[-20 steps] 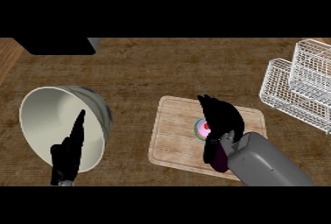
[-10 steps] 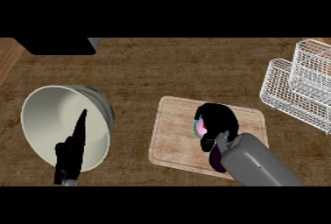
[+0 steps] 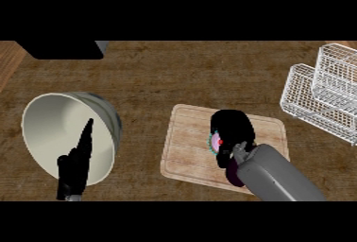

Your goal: Pick the cupcake from the cutting board and place it in the tiered basket

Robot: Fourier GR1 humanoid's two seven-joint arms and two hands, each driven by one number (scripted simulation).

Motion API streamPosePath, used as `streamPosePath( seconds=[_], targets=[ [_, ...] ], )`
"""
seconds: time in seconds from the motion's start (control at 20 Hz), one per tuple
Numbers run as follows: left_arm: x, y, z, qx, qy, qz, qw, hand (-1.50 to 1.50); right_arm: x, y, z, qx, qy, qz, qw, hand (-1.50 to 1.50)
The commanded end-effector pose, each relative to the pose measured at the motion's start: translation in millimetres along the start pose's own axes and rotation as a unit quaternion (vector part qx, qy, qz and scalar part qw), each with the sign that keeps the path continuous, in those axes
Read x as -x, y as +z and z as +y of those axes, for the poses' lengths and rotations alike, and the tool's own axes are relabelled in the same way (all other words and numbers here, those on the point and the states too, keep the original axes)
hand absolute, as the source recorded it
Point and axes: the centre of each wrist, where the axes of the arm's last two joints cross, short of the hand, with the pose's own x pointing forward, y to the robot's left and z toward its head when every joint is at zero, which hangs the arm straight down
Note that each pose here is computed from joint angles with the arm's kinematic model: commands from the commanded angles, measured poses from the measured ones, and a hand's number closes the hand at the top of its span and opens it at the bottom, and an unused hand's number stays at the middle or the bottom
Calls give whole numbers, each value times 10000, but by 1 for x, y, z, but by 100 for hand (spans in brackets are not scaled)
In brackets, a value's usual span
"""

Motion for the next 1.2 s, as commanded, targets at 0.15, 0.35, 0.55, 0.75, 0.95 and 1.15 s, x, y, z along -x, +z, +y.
streamPosePath(
  seconds=[0.15,0.35,0.55,0.75,0.95,1.15],
  targets=[
    [24,16,11,-137,70,489,9987,0,88,20,0,700,-320,326,9965,150],
    [23,20,19,-515,104,523,9972,0,210,30,-23,910,-600,1360,9847,150],
    [20,23,28,-695,133,563,9959,0,274,66,-62,1673,-1420,1106,9693,150],
    [34,36,21,-620,93,636,9960,0,316,104,-106,2495,-2322,818,9366,150],
    [29,32,38,-645,73,657,9957,0,349,156,-140,3259,-2586,543,9077,150],
    [23,21,24,-469,121,467,9977,0,370,210,-169,3737,-2177,413,9007,150]
  ],
)
